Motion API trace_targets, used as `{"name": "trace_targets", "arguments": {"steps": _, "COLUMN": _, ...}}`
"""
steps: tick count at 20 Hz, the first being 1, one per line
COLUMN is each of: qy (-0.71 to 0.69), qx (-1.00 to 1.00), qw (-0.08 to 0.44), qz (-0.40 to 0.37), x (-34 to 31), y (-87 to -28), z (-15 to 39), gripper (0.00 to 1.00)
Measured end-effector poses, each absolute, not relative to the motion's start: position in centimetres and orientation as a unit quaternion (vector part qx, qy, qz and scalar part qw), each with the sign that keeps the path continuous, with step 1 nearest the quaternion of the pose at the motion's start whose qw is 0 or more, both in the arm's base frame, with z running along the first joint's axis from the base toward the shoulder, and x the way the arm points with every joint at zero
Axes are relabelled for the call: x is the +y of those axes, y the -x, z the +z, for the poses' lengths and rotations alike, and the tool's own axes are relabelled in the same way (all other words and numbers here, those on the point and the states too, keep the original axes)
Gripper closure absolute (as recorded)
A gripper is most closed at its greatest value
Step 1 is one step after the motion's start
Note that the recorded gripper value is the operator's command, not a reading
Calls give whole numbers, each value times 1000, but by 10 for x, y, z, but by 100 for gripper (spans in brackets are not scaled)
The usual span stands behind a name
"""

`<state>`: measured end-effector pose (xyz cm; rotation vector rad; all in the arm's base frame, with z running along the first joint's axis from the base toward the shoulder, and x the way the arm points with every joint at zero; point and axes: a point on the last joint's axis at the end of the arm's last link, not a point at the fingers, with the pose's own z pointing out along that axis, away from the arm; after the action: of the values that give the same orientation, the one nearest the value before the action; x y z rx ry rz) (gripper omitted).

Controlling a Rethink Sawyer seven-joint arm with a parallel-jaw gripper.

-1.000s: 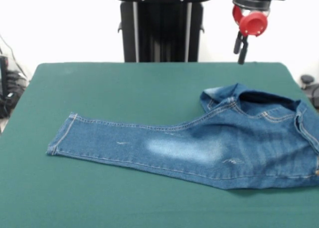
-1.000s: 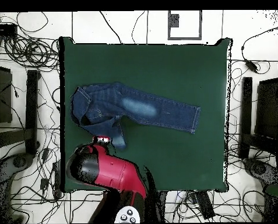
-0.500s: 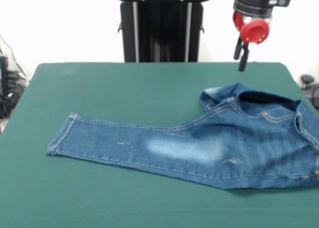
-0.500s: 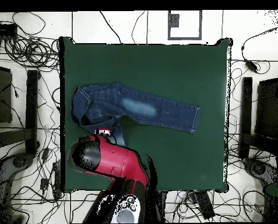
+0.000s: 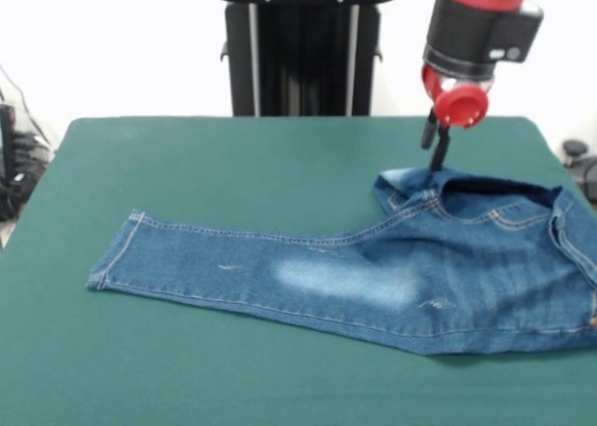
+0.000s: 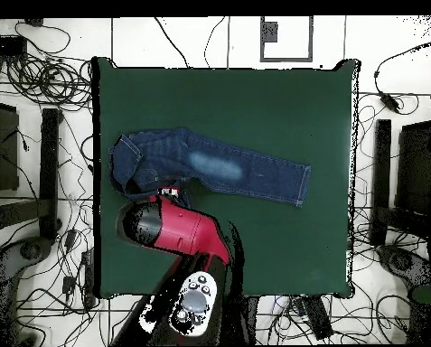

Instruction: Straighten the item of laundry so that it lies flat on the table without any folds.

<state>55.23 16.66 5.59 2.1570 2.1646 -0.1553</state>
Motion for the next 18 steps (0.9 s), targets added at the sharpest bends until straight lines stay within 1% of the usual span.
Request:
{"name": "trace_targets", "arguments": {"steps": 6, "qy": -699, "qx": 710, "qw": 33, "qz": -71, "x": 164, "y": -549, "z": 22, "gripper": 0}}
{"name": "trace_targets", "arguments": {"steps": 18, "qy": -701, "qx": 707, "qw": 23, "qz": -88, "x": 156, "y": -541, "z": 3, "gripper": 0}}
